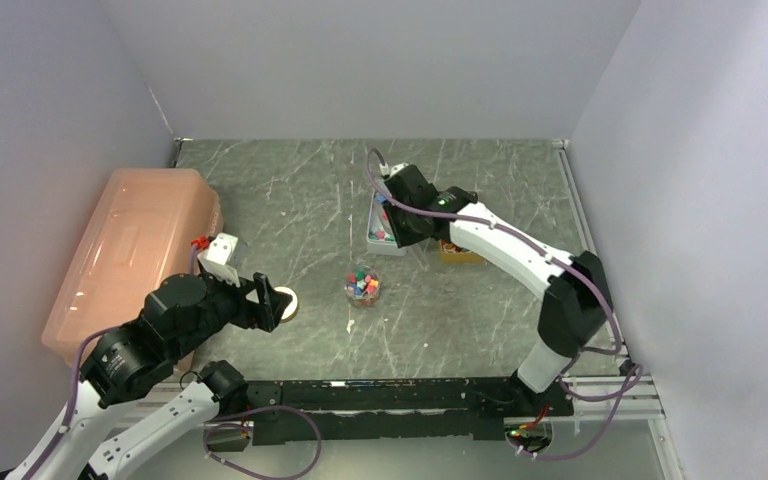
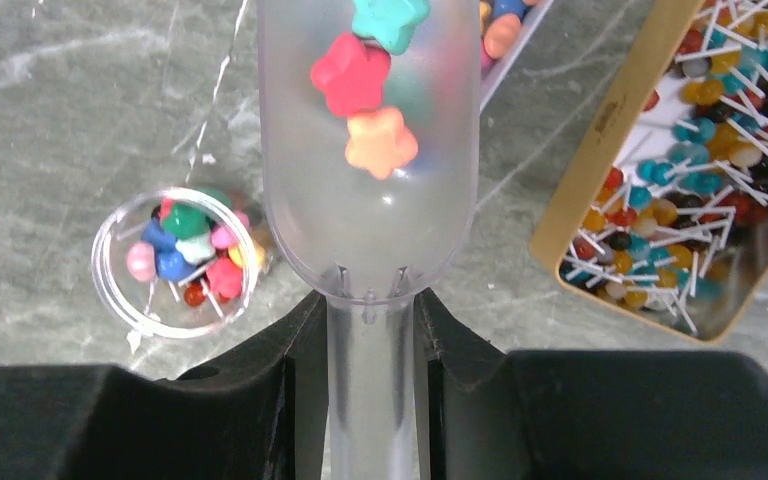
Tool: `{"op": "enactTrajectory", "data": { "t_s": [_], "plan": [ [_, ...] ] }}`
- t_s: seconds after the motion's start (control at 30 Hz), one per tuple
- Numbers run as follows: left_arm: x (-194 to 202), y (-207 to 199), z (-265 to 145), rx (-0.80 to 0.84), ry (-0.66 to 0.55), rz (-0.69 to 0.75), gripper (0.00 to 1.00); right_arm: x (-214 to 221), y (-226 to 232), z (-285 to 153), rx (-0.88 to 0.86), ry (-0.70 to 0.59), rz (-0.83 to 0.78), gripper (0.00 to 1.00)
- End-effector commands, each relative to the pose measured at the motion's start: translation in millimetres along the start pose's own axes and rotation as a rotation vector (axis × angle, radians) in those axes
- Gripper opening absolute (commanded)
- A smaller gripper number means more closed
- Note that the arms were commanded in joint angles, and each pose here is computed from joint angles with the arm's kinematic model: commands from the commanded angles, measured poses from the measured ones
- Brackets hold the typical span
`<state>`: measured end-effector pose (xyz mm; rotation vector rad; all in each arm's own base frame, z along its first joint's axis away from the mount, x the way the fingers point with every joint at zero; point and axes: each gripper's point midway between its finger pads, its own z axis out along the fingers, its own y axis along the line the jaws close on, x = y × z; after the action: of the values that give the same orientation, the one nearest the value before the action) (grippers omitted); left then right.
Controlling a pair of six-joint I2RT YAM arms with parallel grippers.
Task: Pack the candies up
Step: Place the fake candies in the packing bottle.
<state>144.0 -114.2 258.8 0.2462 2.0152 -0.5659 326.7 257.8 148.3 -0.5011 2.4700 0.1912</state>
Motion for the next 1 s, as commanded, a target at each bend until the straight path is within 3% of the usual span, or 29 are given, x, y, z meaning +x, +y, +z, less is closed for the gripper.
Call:
{"op": "enactTrajectory", "data": {
  "t_s": [0.0, 0.27, 0.97],
  "plan": [
    [-4.8, 1.3, 1.2, -0.020, -0.013, -0.020, 0.90, -8.0, -2.4, -31.4, 0.013, -0.110, -0.041, 0.00],
    [-4.8, 2.9, 2.2, -0.032, -0.010, -0.023, 0.90, 22.5, 19.1, -70.2, -0.099, -0.081, -0.117, 0.00],
    [-4.4, 3.1, 2.3, -0.034, -0.008, -0.022, 0.89, 105.0, 62.4, -107.7, -0.263, 0.328, -0.257, 0.00]
  ]
}}
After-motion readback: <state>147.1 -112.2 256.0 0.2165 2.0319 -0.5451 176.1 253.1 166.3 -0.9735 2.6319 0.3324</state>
